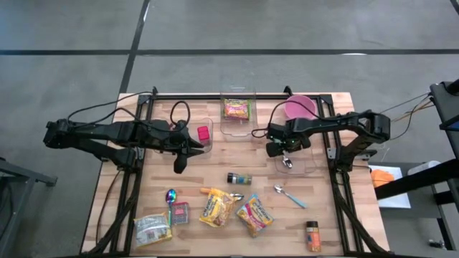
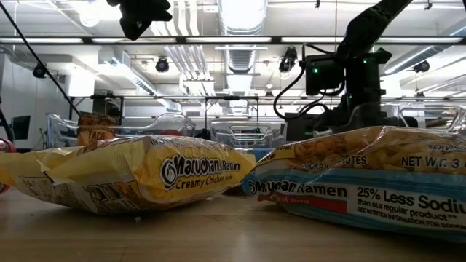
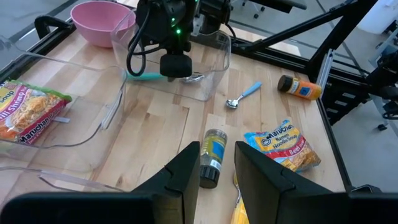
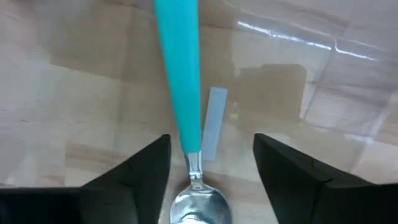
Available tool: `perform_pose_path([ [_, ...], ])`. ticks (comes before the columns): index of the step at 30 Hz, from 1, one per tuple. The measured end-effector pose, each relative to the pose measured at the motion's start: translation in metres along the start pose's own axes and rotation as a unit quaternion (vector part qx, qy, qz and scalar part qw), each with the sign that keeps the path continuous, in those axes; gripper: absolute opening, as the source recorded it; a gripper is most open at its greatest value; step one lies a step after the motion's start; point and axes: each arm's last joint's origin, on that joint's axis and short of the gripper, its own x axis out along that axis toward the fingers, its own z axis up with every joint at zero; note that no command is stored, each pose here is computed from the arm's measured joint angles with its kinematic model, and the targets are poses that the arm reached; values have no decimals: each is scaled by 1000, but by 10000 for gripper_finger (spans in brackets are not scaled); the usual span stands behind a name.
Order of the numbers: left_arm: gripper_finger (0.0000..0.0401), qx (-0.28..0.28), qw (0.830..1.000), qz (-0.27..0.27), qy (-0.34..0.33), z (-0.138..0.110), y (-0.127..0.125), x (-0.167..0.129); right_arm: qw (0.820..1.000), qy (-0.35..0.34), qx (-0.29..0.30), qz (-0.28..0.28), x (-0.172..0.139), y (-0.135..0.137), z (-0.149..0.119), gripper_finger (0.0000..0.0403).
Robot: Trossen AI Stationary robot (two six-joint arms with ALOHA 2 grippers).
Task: Pick & Place Food Item
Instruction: Put the blue spoon into the right transparent bin
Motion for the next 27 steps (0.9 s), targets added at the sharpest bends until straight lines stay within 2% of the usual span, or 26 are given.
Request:
perform_pose_path([
  [4, 108, 0, 1000, 0, 0, 0, 0, 0, 1000, -11, 3, 17, -10, -2, -1, 252],
  [10, 108, 0, 1000, 1, 1, 0, 0, 0, 997, -44, -4, 61, -36, -7, -9, 257],
  [19, 108, -3, 1000, 0, 1, 0, 0, 0, 977, -93, -108, 160, -83, -15, -49, 257],
  [23, 108, -30, 1000, -1, -3, 1, 0, 1, 959, -118, -175, 188, -97, -19, -74, 257],
  [27, 108, -53, 998, -19, 7, 1, -1, 10, 946, -105, -234, 200, -102, -19, -101, 257],
])
